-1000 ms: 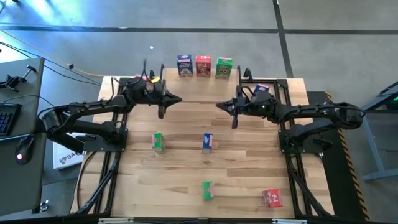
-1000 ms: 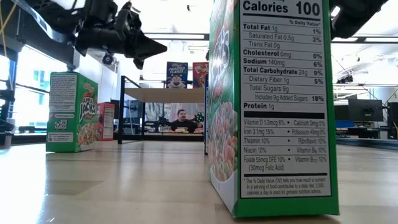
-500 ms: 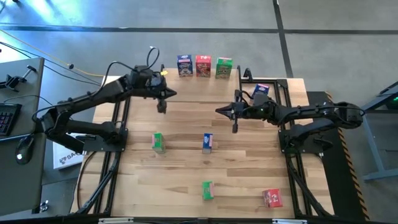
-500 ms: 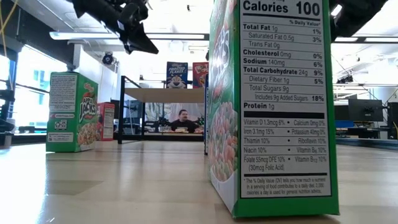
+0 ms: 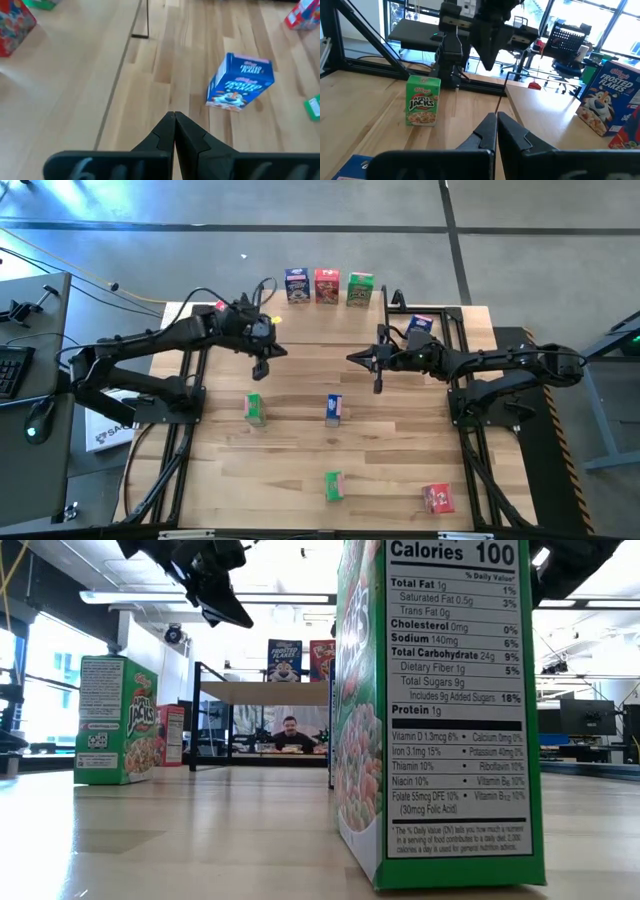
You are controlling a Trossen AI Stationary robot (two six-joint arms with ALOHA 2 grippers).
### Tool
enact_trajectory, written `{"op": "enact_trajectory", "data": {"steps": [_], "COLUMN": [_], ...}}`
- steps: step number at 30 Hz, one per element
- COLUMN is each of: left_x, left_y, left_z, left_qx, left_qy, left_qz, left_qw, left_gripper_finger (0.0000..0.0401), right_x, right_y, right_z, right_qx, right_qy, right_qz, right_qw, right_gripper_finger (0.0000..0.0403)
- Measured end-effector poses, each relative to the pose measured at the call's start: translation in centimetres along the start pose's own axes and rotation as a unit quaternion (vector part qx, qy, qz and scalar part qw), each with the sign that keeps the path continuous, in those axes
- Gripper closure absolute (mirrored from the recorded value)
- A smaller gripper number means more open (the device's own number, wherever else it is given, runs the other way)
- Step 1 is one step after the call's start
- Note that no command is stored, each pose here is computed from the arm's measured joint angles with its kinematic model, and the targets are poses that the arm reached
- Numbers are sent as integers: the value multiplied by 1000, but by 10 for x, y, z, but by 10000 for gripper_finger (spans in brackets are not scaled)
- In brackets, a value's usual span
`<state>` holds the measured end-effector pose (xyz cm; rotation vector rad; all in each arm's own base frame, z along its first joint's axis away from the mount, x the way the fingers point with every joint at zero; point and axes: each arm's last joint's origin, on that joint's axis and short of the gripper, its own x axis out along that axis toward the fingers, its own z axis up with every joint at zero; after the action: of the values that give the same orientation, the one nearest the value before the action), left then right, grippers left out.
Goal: Stack cereal on shelf
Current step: Put the top red cereal box aligned with the other red cereal box on the shelf
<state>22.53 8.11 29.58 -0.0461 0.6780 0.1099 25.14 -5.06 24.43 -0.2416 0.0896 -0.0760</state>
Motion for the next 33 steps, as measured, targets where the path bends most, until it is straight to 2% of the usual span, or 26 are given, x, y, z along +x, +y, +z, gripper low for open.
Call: {"op": "enact_trajectory", "data": {"steps": [8, 11, 14, 18, 23, 27, 30, 33], "left_x": [16, 17, 7, -24, -75, -101, -108, -104], "left_y": [-23, -34, -39, -36, -12, 17, 44, 72], "left_z": [1, -2, -1, 10, 30, 37, 37, 31], "left_qx": [7, 32, 41, 51, 52, 31, 28, 44], "left_qy": [24, 44, 55, 103, 189, 262, 307, 352], "left_qz": [-1, 29, 53, 80, 173, 215, 232, 227], "left_qw": [1000, 998, 996, 990, 965, 940, 922, 907], "left_gripper_finger": [401, 401, 401, 401, 401, 401, 401, 401], "right_x": [0, 1, 1, 2, 2, 2, 2, 2], "right_y": [1, 6, 12, 18, 24, 25, 25, 25], "right_z": [-2, -1, 1, 4, 5, 6, 6, 6], "right_qx": [3, -1, -9, -14, -15, -15, -18, -23], "right_qy": [9, 8, 5, -2, -5, -6, -6, -6], "right_qz": [4, 12, 24, 31, 42, 45, 45, 45], "right_qw": [1000, 1000, 1000, 999, 999, 999, 999, 999], "right_gripper_finger": [403, 403, 403, 403, 403, 403, 403, 403]}}
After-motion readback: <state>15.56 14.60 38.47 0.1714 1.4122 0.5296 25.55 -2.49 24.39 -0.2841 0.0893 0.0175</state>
